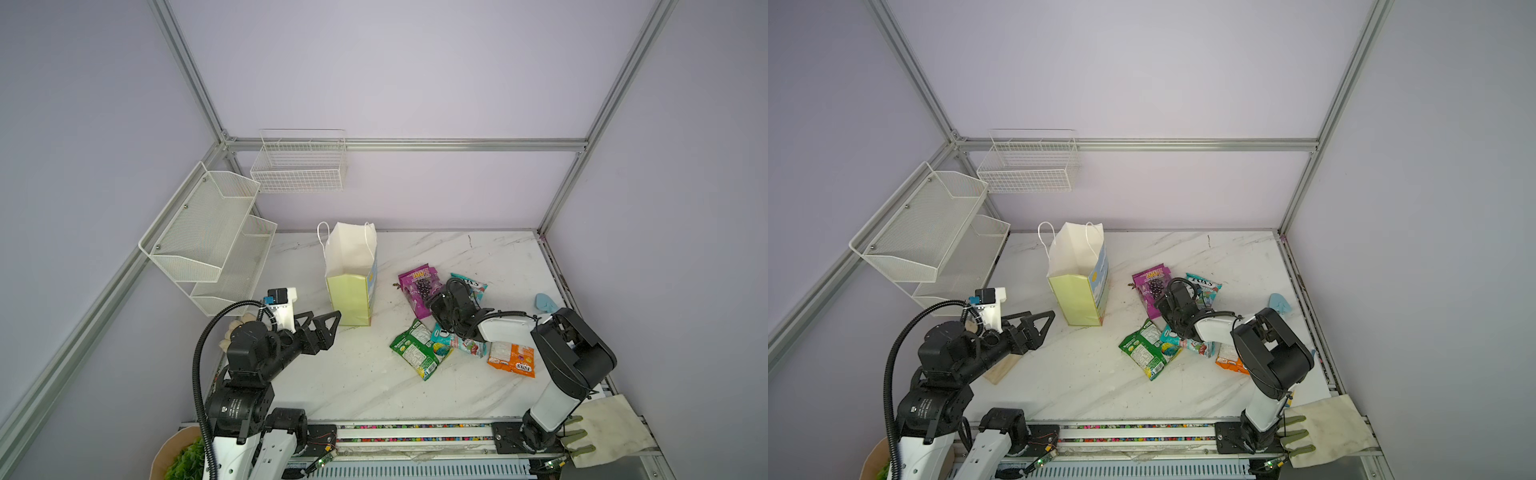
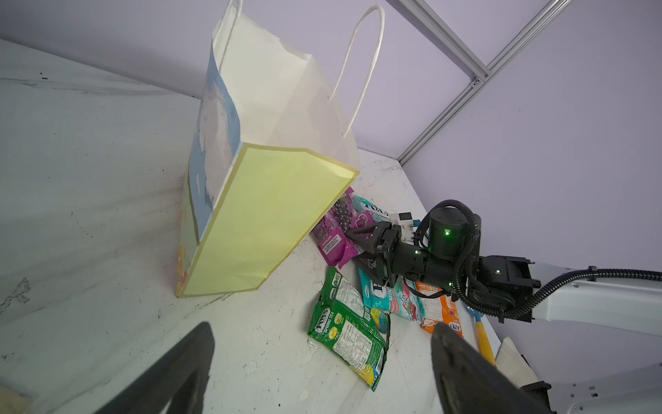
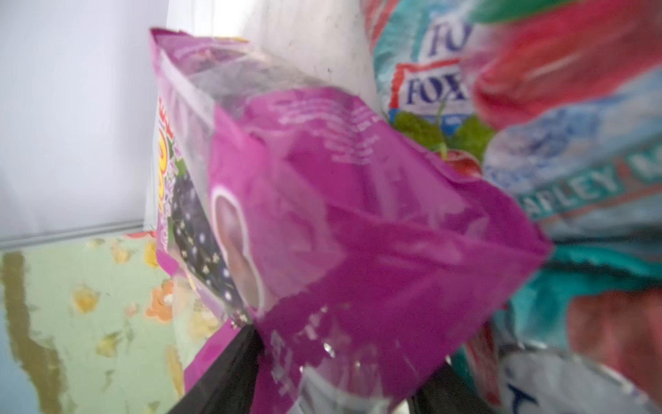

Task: Place the snacks into the paper bag
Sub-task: Pick up the snack at the center of the table.

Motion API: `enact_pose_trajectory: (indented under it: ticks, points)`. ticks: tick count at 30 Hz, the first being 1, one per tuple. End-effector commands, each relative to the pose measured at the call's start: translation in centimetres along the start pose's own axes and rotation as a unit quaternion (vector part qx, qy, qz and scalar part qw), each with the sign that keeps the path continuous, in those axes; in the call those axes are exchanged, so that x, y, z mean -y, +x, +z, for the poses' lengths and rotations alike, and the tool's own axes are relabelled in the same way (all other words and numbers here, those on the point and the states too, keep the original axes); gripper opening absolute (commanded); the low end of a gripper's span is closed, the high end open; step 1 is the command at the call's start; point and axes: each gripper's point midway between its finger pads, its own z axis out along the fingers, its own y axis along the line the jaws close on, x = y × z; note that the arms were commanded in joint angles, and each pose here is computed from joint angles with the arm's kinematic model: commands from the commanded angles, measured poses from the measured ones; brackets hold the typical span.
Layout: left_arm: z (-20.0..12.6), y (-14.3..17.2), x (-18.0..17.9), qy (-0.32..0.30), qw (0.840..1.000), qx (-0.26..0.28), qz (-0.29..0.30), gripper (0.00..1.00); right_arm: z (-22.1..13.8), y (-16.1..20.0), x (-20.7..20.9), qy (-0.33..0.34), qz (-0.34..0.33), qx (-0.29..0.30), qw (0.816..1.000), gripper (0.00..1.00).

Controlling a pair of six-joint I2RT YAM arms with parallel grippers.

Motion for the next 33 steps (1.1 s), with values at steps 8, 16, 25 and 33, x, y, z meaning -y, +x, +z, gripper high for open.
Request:
enact_pose_trajectory:
  ticks: [8, 16, 25, 33]
  points:
    - [-1.5, -3.6, 2.3, 0.015, 0.998, 0.045, 0.036, 0.93, -0.3, -1.8, 2.5, 0.042, 0.023, 0.063, 0.997, 0.23]
    - [-1.8, -5.3, 3.4, 0.026, 0.997, 0.054, 0.044, 0.93, -3.1, -3.9, 1.0, 0.047, -0.021, 0.107, 0.993, 0.03]
    - [-1.9, -7.2, 3.9, 0.018, 0.996, 0.069, 0.055, 0.94, -6.8, -5.0, -0.8, 0.051, -0.109, 0.124, 0.985, 0.00]
    - [-0.7, -8.4, 2.9, -0.008, 0.997, 0.068, 0.045, 0.92, -8.7, -5.3, -0.6, 0.062, -0.148, 0.130, 0.978, 0.00]
